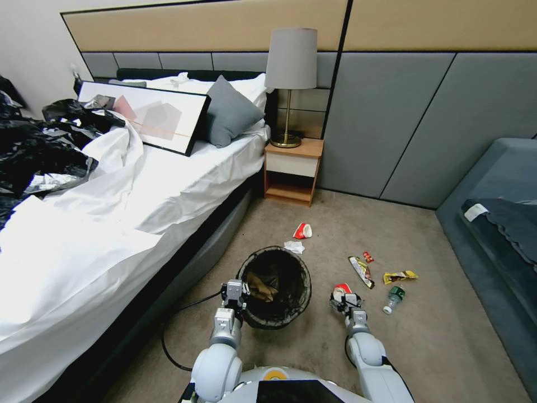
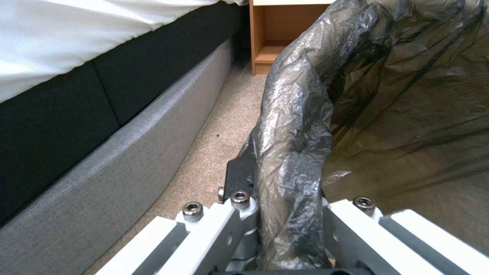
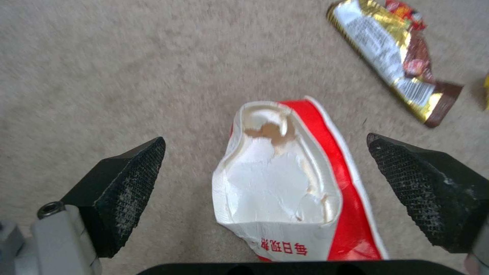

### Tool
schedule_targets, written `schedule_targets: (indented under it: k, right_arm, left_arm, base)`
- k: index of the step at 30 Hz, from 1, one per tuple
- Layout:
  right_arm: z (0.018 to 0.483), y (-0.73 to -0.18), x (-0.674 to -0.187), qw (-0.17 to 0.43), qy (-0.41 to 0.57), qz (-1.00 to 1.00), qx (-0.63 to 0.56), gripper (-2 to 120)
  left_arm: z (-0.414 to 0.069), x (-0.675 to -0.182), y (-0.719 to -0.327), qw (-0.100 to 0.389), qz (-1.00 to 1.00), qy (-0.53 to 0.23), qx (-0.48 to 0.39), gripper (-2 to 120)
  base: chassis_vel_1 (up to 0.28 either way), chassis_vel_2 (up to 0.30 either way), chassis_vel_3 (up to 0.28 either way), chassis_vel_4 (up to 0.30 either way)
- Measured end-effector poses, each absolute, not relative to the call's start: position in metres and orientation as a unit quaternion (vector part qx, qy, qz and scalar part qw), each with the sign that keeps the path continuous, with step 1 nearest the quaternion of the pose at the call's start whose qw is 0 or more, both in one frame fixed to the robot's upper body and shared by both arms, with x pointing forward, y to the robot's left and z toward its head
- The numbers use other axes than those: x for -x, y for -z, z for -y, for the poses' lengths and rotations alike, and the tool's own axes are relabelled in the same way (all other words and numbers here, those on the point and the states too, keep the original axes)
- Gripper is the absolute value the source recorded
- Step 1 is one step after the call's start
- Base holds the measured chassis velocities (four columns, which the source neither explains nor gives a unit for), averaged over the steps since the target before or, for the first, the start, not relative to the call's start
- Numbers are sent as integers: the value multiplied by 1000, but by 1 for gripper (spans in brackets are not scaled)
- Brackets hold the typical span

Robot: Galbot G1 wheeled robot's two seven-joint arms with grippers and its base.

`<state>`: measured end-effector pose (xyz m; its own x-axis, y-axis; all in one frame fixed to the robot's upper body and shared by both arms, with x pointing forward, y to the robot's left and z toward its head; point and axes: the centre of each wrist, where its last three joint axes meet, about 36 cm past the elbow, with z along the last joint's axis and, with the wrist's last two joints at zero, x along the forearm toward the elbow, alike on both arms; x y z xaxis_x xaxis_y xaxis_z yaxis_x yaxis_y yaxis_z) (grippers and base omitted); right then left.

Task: Pick up the trash bin, then pick up the garbage from the floor and place it into the trash bin.

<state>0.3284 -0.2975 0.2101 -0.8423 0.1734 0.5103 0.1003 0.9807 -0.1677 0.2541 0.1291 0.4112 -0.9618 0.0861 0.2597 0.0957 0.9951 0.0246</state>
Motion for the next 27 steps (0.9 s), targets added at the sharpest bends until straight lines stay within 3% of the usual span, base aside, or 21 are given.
schedule_targets:
  k: [4,11,13,16,26,27]
  right_arm:
    - [300,-196,-337,280,-64,955,74,97]
    - [307,-178,-349,295,-58,950,81,70]
    - [308,-177,-349,296,-57,950,82,68]
    - [313,-175,-351,298,-55,949,88,52]
    - [326,-168,-347,307,-50,945,103,19]
    - [325,-168,-346,307,-50,945,103,11]
  left_arm:
    - [-130,-253,-411,132,990,19,45,1]
    - [-129,-252,-410,134,990,21,45,1]
    - [-129,-252,-410,134,990,21,45,1]
    - [-130,-252,-410,134,990,21,45,1]
    - [-129,-252,-410,134,990,21,46,1]
    - [-129,-252,-410,134,990,21,46,1]
  base:
    - [0,0,0,0]
    - [0,0,0,0]
    - [0,0,0,0]
    - [0,0,0,0]
    - [0,0,0,0]
    - [0,0,0,0]
